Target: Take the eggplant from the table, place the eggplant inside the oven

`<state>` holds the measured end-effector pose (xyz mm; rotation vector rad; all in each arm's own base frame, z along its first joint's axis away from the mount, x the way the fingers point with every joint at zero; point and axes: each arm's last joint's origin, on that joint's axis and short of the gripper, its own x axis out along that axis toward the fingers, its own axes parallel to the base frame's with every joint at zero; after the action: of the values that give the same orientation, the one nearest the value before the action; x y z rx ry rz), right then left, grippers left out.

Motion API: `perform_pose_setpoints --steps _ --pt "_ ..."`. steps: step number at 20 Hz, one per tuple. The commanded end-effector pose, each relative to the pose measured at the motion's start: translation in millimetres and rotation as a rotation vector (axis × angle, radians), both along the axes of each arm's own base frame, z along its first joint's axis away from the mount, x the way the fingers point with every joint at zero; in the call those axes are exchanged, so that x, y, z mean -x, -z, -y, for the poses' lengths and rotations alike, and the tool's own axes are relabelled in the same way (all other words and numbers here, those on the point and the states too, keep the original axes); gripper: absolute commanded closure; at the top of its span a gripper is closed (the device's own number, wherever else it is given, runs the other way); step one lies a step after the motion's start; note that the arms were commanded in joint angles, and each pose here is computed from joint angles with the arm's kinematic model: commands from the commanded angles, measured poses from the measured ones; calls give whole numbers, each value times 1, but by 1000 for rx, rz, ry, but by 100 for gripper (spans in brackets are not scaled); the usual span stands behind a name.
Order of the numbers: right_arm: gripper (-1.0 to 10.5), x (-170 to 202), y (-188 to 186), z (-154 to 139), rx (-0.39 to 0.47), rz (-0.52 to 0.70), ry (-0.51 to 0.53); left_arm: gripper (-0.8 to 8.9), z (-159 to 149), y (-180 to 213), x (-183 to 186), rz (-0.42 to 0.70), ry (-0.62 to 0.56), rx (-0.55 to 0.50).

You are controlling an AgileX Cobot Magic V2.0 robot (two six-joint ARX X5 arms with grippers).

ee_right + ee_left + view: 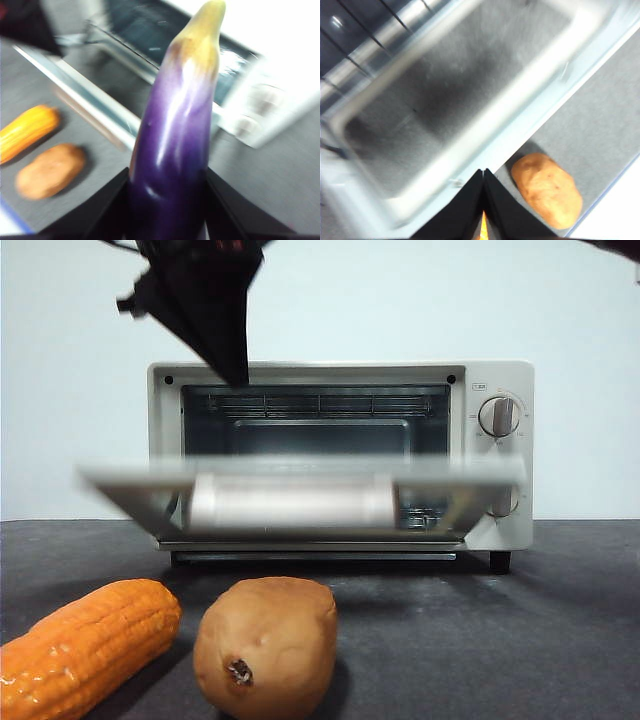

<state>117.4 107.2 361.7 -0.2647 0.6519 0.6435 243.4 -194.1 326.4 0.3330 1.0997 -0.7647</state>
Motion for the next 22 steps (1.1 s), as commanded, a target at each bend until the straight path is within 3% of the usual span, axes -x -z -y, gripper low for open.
perform_pose_setpoints --steps 1,6,11,14,17,22 --pt "843 -5 -3 -9 5 26 -118 810 -9 -13 6 45 -35 52" --pt "843 -18 3 -26 19 36 -223 810 -49 -5 20 132 -177 151" --pt "843 -36 25 -62 127 30 -326 810 -104 19 43 223 -404 258" --pt "843 -47 45 -96 288 76 -362 810 -132 38 54 240 -511 282" --pt "843 -63 63 -128 490 127 -350 810 -151 63 56 178 -548 357" --pt "843 -100 87 -174 679 236 -336 810 -176 93 55 111 -622 455"
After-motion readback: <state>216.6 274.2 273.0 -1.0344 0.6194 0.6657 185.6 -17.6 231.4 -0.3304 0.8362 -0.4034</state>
